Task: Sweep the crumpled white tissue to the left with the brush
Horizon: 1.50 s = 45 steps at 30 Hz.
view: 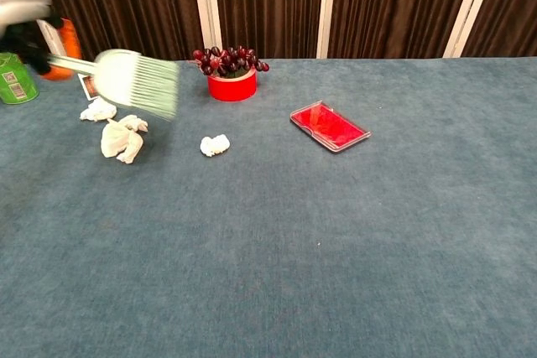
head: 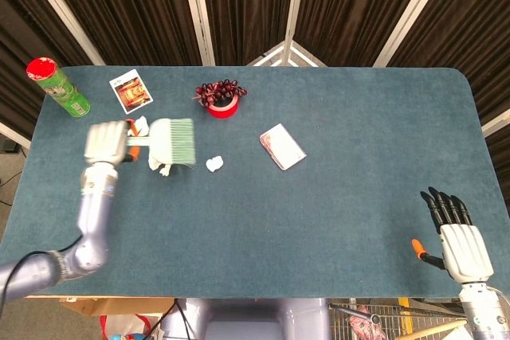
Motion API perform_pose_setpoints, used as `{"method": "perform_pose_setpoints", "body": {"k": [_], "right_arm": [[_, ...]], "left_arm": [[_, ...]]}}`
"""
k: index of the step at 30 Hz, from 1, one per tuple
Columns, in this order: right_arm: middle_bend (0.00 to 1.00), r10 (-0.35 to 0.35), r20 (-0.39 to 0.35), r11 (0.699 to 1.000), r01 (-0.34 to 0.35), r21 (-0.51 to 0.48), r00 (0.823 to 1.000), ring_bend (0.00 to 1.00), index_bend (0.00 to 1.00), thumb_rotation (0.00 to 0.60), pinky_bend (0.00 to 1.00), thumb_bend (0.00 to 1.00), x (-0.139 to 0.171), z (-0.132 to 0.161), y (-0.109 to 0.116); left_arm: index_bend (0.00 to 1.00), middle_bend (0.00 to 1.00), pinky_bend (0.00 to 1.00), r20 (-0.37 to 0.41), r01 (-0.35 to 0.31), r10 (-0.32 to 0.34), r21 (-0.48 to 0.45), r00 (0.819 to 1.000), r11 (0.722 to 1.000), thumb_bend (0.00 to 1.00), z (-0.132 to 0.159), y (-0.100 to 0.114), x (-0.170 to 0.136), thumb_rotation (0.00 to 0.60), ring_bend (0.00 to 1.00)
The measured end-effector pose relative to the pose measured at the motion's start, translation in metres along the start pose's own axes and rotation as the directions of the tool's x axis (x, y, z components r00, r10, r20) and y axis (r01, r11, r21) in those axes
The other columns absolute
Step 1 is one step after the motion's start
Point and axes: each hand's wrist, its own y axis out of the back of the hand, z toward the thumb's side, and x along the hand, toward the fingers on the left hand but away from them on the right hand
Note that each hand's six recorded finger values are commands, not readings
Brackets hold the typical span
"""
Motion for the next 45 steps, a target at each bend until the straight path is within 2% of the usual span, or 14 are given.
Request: {"method": "perform_pose_setpoints", "body": {"k": [7,9,13,17,23,26,31,36,40,45], "right_arm": [[0.0,0.001,0.01,1.0,-0.001,-0.01,1.0,0.0,0.0,0.6,0.0,0.32,-0.001,-0.003,0.001],[0.0,0.001,0.011,1.0,0.0,-0.011,1.0,0.0,0.0,0.6,0.0,0.32,-0.001,-0.004,0.001],[0.0,0.0,0.015,1.0,0.001,-0.014,1.0,0.0,0.0,0.6,0.0,0.32,0.001,-0.005,0.002],[0.0,0.0,0.019,1.0,0.001,-0.016,1.0,0.0,0.0,0.6,0.0,0.32,0.001,-0.006,0.002],[0.0,0.003,0.015,1.0,-0.002,-0.005,1.0,0.0,0.0,0.6,0.0,0.32,0.002,-0.004,0.001],[0.0,0.002,0.012,1.0,-0.002,0.0,1.0,0.0,0.0,0.6,0.0,0.32,0.003,-0.003,0.001],[0.0,0.0,0.005,1.0,0.0,0.006,1.0,0.0,0.0,0.6,0.0,0.32,0.004,-0.001,0.0],[0.0,0.002,-0.002,1.0,-0.002,0.013,1.0,0.0,0.0,0.6,0.0,0.32,0.004,0.001,-0.001],[0.0,0.004,-0.003,1.0,-0.004,0.015,1.0,0.0,0.0,0.6,0.0,0.32,0.003,0.002,-0.002],[0.0,0.007,0.001,1.0,-0.007,0.014,1.0,0.0,0.0,0.6,0.0,0.32,0.002,0.002,-0.003]], "left_arm": [[0.75,1.0,1.0,0.138,0.063,-0.069,0.044,0.988,0.997,0.71,0.087,-0.04,-0.006,0.6,1.0],[0.75,1.0,1.0,0.151,0.074,-0.083,0.064,0.985,0.995,0.71,0.102,-0.05,-0.007,0.6,1.0],[0.75,1.0,1.0,0.13,0.088,-0.1,0.097,0.986,0.991,0.71,0.108,-0.062,-0.002,0.6,1.0],[0.75,1.0,1.0,0.081,0.103,-0.114,0.13,0.99,0.986,0.72,0.094,-0.069,0.006,0.6,1.0],[0.75,1.0,1.0,-0.009,0.11,-0.11,0.182,0.994,0.977,0.72,0.046,-0.066,0.015,0.6,1.0],[0.75,1.0,1.0,-0.061,0.097,-0.087,0.202,0.994,0.975,0.72,0.013,-0.056,0.019,0.6,1.0],[0.75,1.0,1.0,-0.152,0.053,-0.018,0.227,0.988,0.972,0.72,-0.051,-0.023,0.021,0.6,1.0],[0.76,1.0,1.0,-0.225,-0.015,0.056,0.179,0.973,0.984,0.72,-0.104,0.016,0.016,0.6,1.0],[0.76,1.0,1.0,-0.209,-0.052,0.076,0.119,0.975,0.992,0.72,-0.108,0.031,0.012,0.6,1.0],[0.76,1.0,1.0,-0.111,-0.043,0.05,0.065,0.993,0.997,0.72,-0.068,0.024,0.01,0.6,1.0]]}}
